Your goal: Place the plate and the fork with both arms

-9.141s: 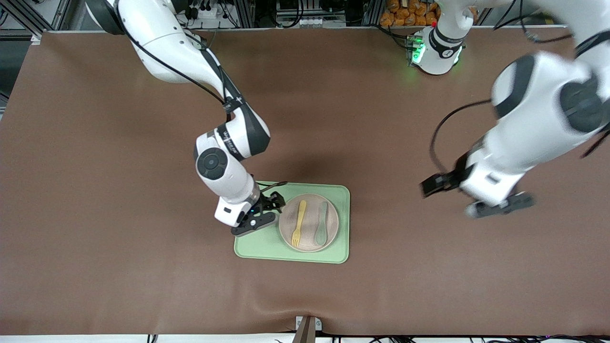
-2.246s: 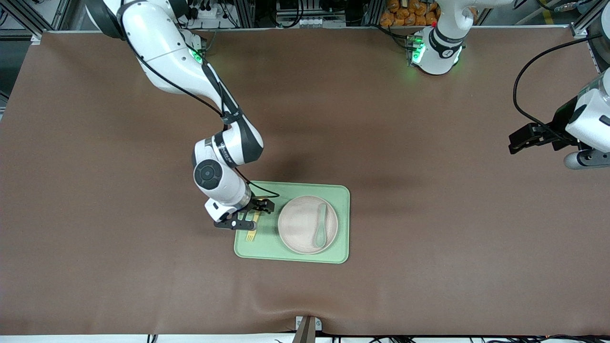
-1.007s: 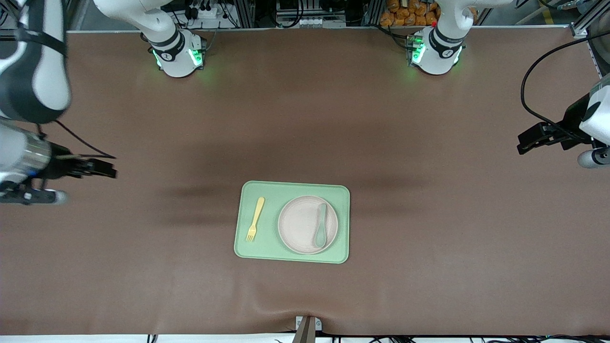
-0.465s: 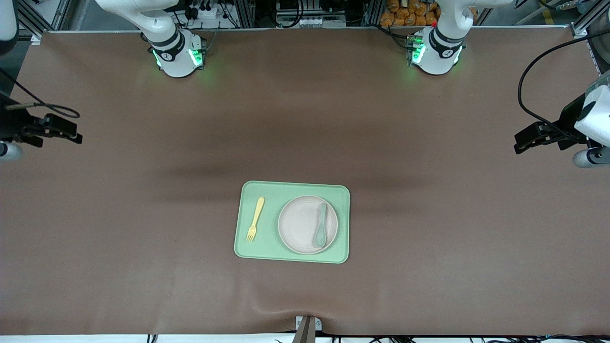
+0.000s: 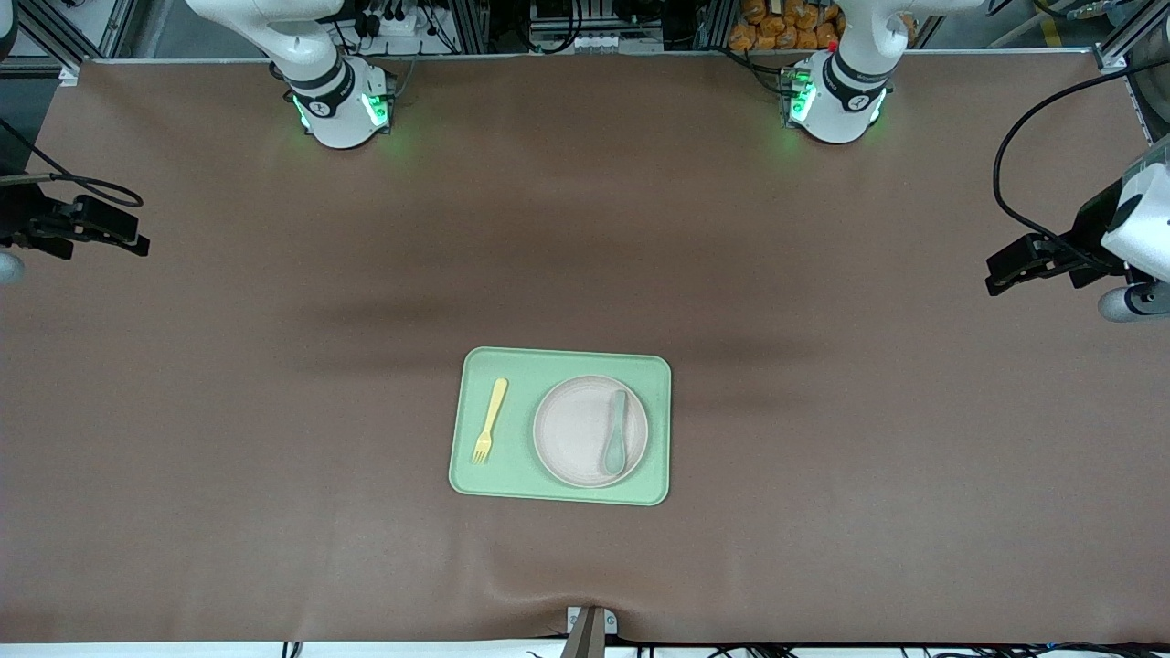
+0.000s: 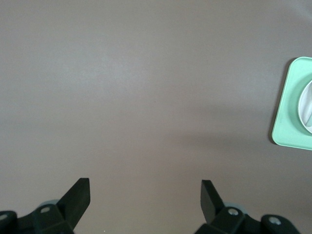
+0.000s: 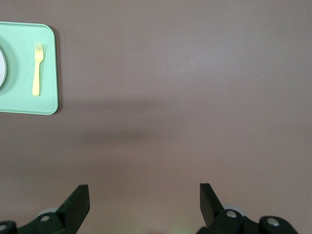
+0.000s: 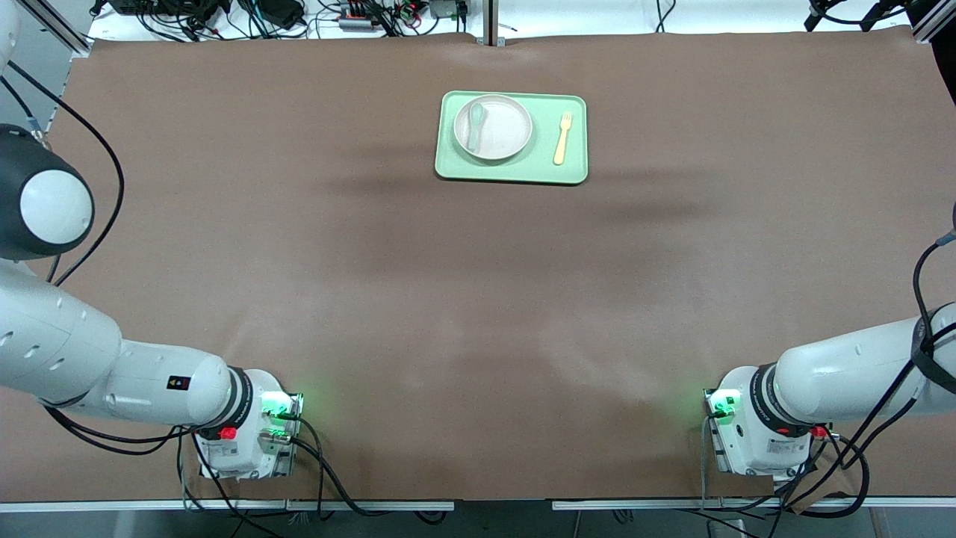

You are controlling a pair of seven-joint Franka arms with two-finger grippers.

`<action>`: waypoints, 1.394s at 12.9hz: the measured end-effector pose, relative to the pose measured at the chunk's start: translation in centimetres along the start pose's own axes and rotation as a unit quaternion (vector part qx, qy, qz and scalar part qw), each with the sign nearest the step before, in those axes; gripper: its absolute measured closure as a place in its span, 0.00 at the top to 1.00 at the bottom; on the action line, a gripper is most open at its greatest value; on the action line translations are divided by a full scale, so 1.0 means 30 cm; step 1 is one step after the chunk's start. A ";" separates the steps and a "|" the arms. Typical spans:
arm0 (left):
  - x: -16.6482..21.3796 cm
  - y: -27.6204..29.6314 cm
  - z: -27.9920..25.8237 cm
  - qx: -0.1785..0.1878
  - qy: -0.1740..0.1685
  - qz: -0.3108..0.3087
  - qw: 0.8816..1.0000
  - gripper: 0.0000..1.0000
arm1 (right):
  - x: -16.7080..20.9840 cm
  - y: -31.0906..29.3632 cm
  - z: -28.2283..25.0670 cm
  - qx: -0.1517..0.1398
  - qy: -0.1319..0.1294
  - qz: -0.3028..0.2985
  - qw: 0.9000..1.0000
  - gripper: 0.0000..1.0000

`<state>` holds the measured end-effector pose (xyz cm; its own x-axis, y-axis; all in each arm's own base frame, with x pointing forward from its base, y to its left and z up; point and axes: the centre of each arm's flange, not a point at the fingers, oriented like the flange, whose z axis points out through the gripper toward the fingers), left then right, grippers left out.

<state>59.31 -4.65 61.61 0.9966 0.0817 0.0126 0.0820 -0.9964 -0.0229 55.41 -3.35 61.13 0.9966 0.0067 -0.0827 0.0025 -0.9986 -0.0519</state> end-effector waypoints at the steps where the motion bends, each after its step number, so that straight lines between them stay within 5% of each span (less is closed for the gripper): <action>1: 0.000 0.000 0.000 0.000 0.000 0.000 1.000 1.00 | -0.002 -0.001 -0.003 0.000 0.001 0.001 1.000 1.00; 18: 0.001 -0.001 0.008 0.000 -0.002 0.000 1.000 1.00 | -0.014 -0.016 -0.025 -0.009 0.006 0.053 0.999 1.00</action>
<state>59.35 -4.62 61.38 0.9966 0.0823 0.0081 0.0825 -0.9963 -0.0237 55.05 -2.91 61.94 0.9922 -0.0998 -0.0751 -0.1020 -0.9944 -0.0264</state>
